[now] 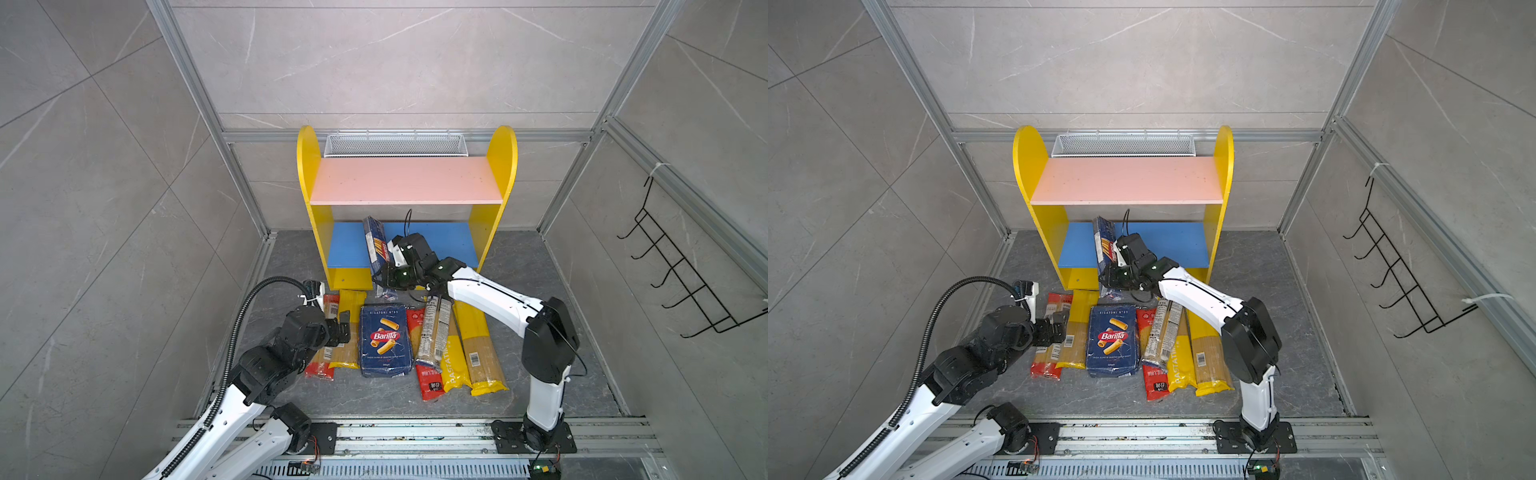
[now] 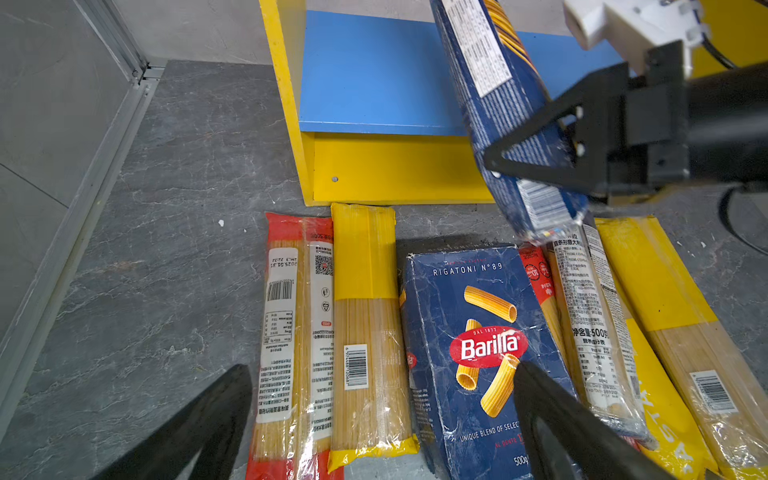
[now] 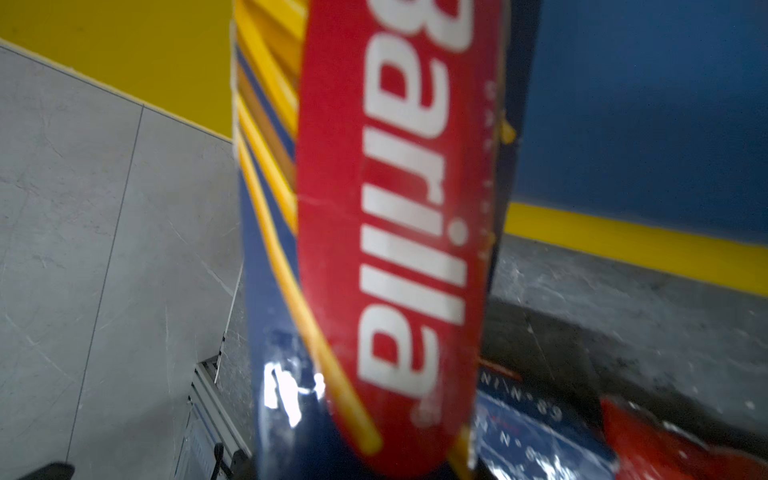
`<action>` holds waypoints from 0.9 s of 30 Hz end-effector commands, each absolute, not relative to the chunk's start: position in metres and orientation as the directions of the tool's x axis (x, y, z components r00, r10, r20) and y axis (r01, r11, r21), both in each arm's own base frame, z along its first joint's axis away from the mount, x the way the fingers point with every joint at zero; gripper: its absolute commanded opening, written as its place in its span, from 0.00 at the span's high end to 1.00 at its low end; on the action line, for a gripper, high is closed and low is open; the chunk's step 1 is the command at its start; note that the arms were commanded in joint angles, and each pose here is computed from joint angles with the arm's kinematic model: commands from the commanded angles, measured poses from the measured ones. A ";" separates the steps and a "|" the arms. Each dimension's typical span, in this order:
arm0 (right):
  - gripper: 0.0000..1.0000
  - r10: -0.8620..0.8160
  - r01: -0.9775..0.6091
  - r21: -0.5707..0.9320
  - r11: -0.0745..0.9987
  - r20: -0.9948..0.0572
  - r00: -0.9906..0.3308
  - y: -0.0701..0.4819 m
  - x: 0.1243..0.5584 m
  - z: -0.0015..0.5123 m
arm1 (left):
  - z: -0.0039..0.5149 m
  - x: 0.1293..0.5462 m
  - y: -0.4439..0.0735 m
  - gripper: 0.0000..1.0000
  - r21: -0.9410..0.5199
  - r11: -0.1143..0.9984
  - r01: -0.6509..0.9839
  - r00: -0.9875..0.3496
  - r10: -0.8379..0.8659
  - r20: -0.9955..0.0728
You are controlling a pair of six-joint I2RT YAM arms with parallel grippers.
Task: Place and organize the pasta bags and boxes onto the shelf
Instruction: 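Carry the spaghetti box onto the blue shelf with the right gripper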
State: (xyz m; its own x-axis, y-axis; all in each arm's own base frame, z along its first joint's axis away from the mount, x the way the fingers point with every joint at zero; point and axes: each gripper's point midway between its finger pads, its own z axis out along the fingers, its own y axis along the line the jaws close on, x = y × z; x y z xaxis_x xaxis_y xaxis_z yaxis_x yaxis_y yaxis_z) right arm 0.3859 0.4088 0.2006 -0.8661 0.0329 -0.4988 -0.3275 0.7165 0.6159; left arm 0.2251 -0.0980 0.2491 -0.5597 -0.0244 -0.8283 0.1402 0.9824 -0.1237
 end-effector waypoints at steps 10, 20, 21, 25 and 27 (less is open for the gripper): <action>0.73 0.118 -0.473 0.720 0.507 -0.602 -0.790 0.497 0.451 0.273 | 0.266 0.218 -0.082 0.00 -0.084 0.989 0.120 -0.512 -0.011 -0.859; 0.60 0.120 -0.457 0.750 0.478 -0.571 -0.812 0.527 0.465 0.257 | 0.262 0.218 -0.080 0.00 -0.070 0.990 0.119 -0.517 0.001 -0.856; 0.58 0.123 -0.452 0.752 0.480 -0.567 -0.814 0.528 0.466 0.255 | 0.261 0.218 -0.080 0.00 -0.069 0.990 0.120 -0.517 0.002 -0.856; 0.46 0.119 -0.446 0.757 0.478 -0.559 -0.821 0.530 0.465 0.250 | 0.262 0.218 -0.080 0.00 -0.068 0.990 0.122 -0.514 0.004 -0.858; 0.38 0.117 -0.441 0.757 0.482 -0.554 -0.824 0.530 0.463 0.249 | 0.262 0.217 -0.080 0.00 -0.070 0.990 0.124 -0.515 0.004 -0.857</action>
